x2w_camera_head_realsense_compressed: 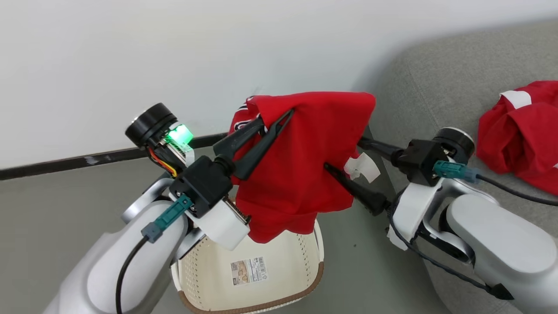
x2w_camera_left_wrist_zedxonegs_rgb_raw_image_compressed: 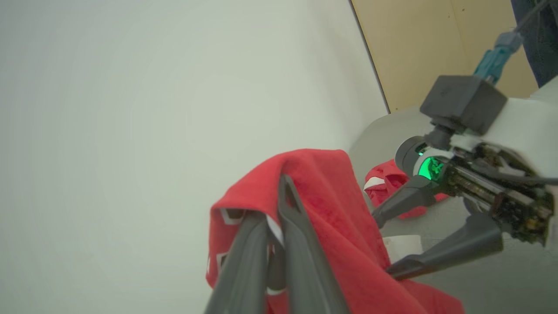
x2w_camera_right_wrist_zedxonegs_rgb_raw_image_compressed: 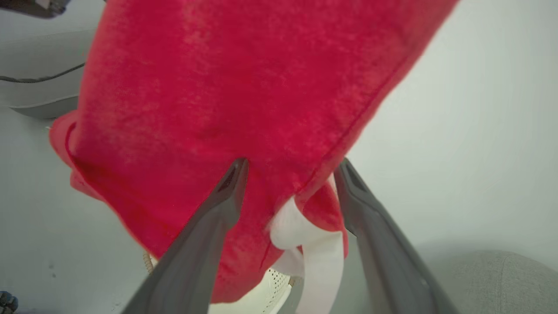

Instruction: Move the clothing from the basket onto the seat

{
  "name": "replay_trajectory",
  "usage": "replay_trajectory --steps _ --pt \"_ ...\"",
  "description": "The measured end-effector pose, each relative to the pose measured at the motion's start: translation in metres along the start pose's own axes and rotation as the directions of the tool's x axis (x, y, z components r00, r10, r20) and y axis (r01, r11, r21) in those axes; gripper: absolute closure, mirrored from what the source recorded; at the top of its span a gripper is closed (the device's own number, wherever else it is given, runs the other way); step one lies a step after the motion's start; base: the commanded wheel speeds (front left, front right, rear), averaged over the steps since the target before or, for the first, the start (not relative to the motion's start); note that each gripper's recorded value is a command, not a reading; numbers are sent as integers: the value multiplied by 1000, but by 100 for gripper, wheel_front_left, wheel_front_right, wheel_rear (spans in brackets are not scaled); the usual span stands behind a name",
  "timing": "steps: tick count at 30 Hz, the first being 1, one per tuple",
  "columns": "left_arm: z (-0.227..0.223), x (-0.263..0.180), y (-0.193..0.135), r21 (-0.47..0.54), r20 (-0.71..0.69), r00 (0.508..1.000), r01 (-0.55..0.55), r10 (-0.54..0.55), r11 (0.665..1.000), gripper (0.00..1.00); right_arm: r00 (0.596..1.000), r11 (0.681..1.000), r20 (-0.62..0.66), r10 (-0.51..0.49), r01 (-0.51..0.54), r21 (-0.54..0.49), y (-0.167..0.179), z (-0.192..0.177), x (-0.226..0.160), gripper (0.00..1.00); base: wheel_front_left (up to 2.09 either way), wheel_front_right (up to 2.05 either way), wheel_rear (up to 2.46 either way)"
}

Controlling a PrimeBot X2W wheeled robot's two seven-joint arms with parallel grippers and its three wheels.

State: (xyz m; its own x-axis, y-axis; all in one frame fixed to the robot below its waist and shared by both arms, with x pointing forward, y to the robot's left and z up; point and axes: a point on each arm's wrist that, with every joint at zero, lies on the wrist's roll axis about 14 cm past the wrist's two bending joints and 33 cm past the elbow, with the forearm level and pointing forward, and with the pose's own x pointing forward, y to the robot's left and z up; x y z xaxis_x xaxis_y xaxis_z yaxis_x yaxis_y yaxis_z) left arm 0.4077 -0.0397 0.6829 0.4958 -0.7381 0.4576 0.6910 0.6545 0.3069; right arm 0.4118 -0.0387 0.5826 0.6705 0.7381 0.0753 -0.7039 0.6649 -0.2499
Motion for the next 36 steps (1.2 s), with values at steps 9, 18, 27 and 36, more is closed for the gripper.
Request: replay_trajectory --steps 9,18,27,36 --pt "24 -2 -19 7 20 999 31 -31 999 100 983 985 -69 169 -167 36 41 4 14 0 0 0 0" --pt "34 -8 -21 -13 10 1000 13 -13 1000 100 942 945 -87 325 -327 -12 79 13 24 67 0 0 0" --pt "18 -23 -7 -53 -60 997 -58 55 997 100 950 951 -41 309 -310 -15 70 21 22 100 0 0 0" --pt "-22 -42 2 -173 -178 976 -158 127 972 57 984 983 -34 173 -170 75 30 14 7 100 0 0 0"
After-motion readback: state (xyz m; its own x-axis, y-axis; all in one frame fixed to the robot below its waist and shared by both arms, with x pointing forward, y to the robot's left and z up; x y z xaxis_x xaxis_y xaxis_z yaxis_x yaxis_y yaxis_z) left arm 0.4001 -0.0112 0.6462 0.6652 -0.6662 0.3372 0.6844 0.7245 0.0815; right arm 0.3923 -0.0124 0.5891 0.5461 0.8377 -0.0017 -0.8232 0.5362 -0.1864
